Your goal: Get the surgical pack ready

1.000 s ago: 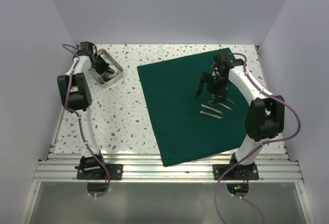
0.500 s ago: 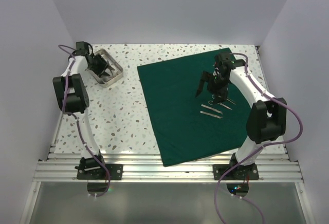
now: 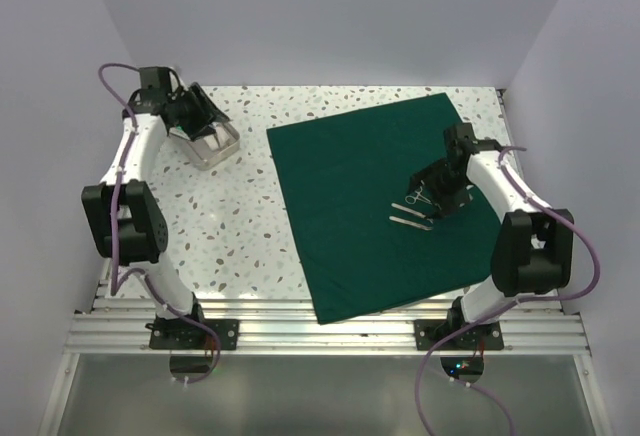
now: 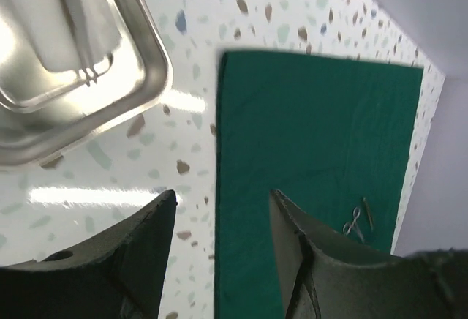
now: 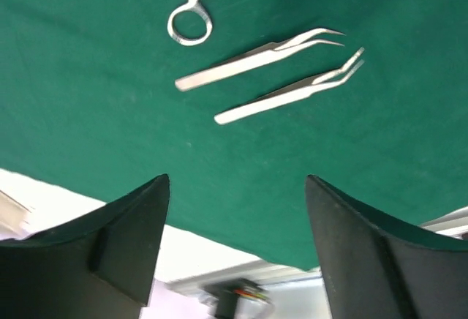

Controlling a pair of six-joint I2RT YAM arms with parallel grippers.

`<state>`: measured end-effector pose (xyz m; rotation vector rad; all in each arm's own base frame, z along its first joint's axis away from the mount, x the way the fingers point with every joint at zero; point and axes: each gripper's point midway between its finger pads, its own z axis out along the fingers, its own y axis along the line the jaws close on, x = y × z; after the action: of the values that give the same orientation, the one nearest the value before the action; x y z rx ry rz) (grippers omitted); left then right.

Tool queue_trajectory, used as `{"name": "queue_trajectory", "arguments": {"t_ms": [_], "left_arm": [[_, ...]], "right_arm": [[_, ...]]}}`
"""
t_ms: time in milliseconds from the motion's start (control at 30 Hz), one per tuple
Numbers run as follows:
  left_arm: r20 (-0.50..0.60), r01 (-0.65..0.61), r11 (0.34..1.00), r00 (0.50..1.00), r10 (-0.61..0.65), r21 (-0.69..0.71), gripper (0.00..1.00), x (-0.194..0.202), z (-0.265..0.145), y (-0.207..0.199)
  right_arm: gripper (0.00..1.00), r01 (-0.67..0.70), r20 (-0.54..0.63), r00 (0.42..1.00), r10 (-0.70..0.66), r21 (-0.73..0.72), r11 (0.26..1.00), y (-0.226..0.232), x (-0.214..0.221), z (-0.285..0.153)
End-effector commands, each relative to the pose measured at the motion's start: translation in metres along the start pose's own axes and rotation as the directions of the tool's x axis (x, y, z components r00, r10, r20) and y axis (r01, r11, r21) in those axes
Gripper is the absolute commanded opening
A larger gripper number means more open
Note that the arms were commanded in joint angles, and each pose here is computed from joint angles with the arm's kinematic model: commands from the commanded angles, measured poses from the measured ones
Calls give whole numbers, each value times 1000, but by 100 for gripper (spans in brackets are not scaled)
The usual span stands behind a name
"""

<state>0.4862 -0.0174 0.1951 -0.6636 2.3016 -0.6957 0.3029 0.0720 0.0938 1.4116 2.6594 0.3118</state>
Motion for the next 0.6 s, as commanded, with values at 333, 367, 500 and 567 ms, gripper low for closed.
{"name": "queue_trajectory", "arguments": {"t_ms": [333,367,500,567], "left_arm": [[-105,-193,979,974,199,63,57,136,-12,-9],[-112,-193,979,974,200,71,57,138,-10,-10],[-117,-201,975,971,211,91,57,137,-12,-18],[-118,-207,974,969,217,96,57,138,-14,-20]], "right_arm": [[63,-473,211,867,451,62,879,-30,-16,21],[63,-475,204,868,453,72,877,-32,-14,27],[59,-459,194,880,434,106,882,-27,-17,43],[56,-451,200,883,425,103,887,-23,-19,46]]}}
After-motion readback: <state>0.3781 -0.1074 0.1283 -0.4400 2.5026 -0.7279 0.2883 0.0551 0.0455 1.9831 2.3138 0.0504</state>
